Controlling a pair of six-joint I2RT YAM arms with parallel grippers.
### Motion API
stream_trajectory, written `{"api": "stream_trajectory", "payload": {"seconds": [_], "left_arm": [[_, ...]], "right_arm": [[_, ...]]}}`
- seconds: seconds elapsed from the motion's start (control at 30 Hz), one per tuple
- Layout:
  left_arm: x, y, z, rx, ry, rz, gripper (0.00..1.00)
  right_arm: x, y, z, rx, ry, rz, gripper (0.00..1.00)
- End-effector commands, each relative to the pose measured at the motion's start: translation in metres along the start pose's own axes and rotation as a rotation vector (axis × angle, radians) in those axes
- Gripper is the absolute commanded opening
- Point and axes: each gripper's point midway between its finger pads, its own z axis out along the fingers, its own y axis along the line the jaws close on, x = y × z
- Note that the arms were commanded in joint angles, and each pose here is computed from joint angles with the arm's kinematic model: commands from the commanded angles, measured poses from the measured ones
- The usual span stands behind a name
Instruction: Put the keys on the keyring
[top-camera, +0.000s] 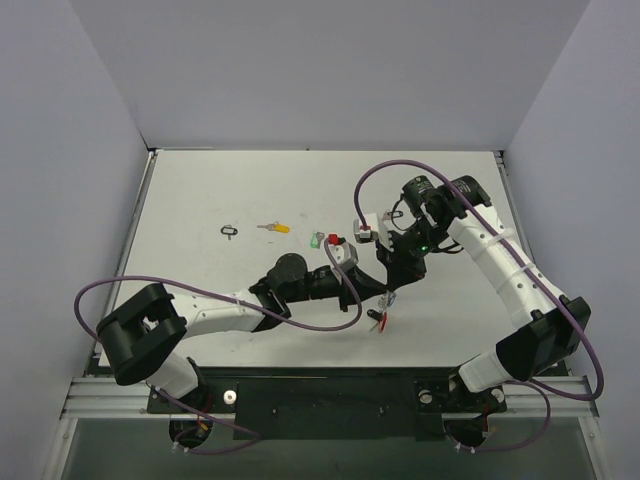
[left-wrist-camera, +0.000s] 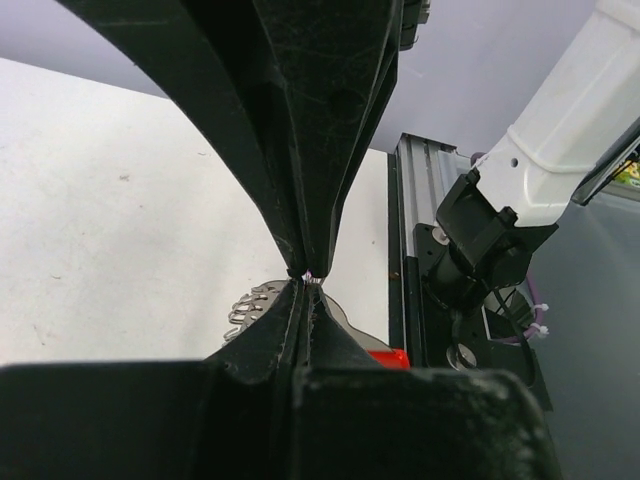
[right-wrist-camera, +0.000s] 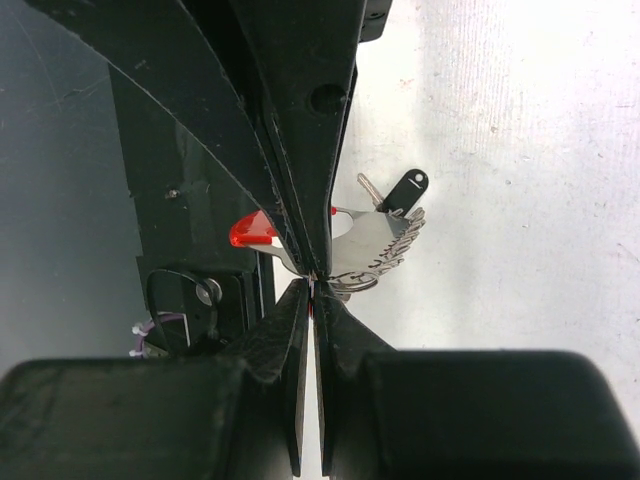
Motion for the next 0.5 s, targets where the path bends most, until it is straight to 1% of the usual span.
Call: {"api": "stream_trajectory", "payload": {"seconds": [0.0, 0.13, 0.17, 0.2, 0.23, 0.33, 0.43, 0.47], "left_arm": [[-0.0354, -0.0099, 0.0020, 0.024, -0.121, -0.021, 0.00], [-0.0353, -0.0121, 0.0026, 0.034, -0.134, -0.050, 0.00], [-0.0356, -0.0124, 0.0022, 0.037, -0.136, -0.050, 0.09], [-0.0347, -0.0130, 0.0019, 0.040, -0.133, -0.054, 0.12], [-0.0348, -0.0139, 0.0017, 0.044, -0.132, -0.053, 0.18], [-0.0340, -0.0154, 0.0004, 0.051, -0.123, -0.054, 0.24], [-0.0313, -0.0177, 0.0001, 0.063, -0.106, -0.057, 0.28], [-0.0300, -0.0185, 0.0007, 0.067, -0.101, -0.062, 0.28]], "right_arm": [[0.0006, 0.0001, -0.0023, 0.022, -0.013, 0.019, 0.00], [-0.0005, 0.0001, -0.0017, 0.021, -0.021, 0.021, 0.00], [-0.0007, 0.0002, -0.0016, 0.021, -0.022, 0.021, 0.00], [-0.0007, 0.0002, -0.0016, 0.021, -0.022, 0.021, 0.00], [-0.0011, 0.0004, -0.0013, 0.018, -0.024, 0.023, 0.00], [-0.0015, 0.0015, -0.0015, 0.018, -0.026, 0.019, 0.00], [-0.0019, 0.0015, -0.0022, 0.020, -0.029, 0.018, 0.00], [-0.0021, 0.0018, -0.0019, 0.017, -0.031, 0.018, 0.00]]}}
